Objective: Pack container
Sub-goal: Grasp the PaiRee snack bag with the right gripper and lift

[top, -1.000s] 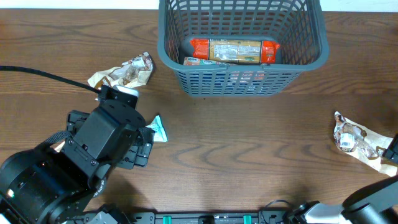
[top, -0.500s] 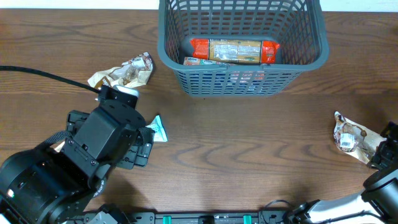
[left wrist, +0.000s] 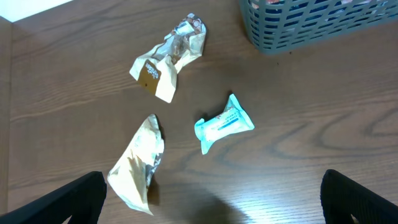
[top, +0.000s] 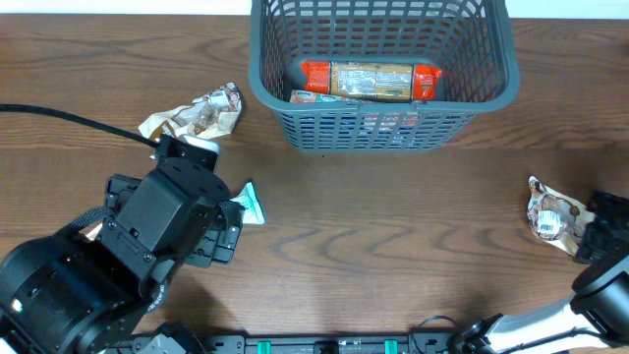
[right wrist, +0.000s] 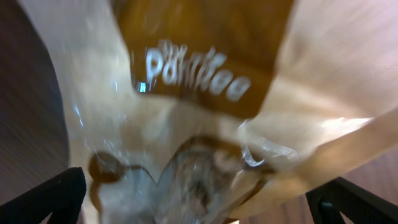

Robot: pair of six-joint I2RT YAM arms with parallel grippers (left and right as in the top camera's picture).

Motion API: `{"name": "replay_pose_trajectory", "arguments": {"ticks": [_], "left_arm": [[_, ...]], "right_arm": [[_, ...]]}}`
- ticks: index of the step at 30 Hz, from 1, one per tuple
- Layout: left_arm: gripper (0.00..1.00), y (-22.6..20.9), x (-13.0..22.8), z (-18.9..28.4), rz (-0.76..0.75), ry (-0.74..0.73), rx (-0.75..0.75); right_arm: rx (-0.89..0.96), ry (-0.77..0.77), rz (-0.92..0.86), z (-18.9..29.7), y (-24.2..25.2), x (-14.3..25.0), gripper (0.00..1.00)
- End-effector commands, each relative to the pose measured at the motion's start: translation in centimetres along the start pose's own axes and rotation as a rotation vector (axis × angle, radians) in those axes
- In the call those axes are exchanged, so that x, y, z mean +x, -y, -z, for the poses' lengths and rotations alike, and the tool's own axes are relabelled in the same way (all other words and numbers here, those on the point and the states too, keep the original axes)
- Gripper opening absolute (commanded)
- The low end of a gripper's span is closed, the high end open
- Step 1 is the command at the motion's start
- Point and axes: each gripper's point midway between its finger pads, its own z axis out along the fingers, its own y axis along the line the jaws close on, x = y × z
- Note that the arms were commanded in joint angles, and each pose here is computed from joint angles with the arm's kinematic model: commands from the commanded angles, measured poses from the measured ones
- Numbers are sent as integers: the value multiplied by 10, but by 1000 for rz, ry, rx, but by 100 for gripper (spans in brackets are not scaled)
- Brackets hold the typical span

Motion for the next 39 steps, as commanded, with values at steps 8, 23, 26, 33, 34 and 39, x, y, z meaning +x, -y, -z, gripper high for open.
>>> {"name": "replay_pose_trajectory", "arguments": {"ticks": [8,23,26,33,34,39], "left_arm": [[99,-7,17,0,-47,-69,-31],[99,-7,17,0,-47,-69,-32],[99,-7,17,0,-48,-69,-32],[99,-7,17,0,-48,-69,-32],[99,-7,17,0,-48,-69,-32],[99,-7,17,0,-48,-69,-32]], "right_arm": [[10,54,161,-11,-11,29,99],[65,79,171,-33,15,30,99],[67,78,170,-33,16,30,99],[66,53,168,-34,17,34,18],[60,40,167,-34,16,36,1],[33,5,166,-33,11,42,1]]}}
